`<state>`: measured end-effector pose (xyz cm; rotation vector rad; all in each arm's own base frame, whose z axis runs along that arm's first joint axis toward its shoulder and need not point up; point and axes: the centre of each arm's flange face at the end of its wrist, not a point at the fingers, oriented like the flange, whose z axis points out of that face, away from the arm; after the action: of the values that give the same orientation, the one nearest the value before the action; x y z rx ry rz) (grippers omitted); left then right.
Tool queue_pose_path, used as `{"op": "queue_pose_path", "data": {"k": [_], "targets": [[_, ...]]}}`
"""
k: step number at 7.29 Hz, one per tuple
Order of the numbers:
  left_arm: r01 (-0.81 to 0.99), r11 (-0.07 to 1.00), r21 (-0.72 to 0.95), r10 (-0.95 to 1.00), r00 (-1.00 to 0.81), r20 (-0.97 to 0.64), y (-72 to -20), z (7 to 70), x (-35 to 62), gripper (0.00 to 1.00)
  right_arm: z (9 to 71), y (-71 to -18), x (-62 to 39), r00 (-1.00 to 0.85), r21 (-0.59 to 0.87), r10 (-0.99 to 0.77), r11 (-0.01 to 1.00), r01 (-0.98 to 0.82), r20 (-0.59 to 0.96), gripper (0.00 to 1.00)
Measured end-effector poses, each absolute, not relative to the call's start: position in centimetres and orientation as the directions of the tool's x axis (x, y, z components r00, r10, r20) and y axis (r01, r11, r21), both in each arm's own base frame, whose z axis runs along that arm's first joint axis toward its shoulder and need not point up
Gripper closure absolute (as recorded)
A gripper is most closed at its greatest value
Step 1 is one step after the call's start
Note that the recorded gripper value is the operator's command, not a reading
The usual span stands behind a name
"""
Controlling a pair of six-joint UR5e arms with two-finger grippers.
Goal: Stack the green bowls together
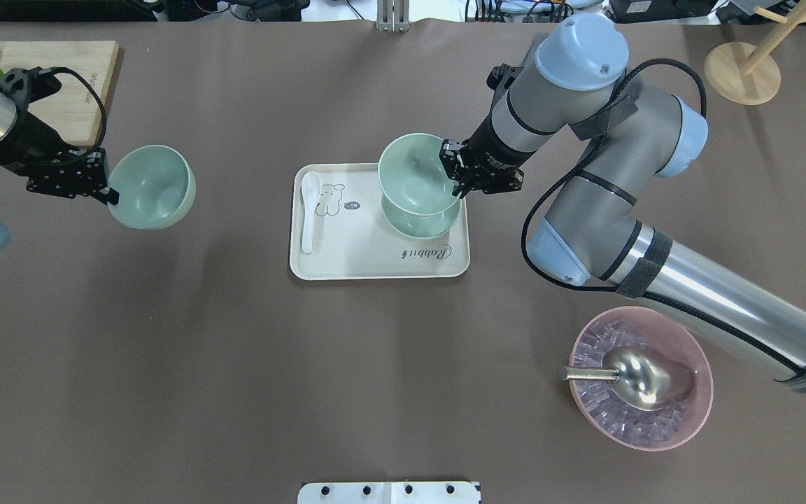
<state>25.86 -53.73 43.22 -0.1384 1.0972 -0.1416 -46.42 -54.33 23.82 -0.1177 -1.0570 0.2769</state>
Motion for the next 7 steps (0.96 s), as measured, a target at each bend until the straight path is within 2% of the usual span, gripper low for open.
{"op": "queue_pose_path", "data": {"k": [4,7], "targets": [[0.066,0.953,-0.296,-0.297,0.394,-0.870,-50.4,34.0,33.5,1.00,23.5,-54.1,-46.2,0.458,-0.210,0.270,0.961,-0.178,0.847,0.00],[0.114,0.936,-0.333,-0.351,0.356,-0.866,-48.9,25.4,43.0,1.00,27.0,-56.4,-36.9,0.422,-0.268,0.293,0.956,-0.121,0.858,0.00]]}}
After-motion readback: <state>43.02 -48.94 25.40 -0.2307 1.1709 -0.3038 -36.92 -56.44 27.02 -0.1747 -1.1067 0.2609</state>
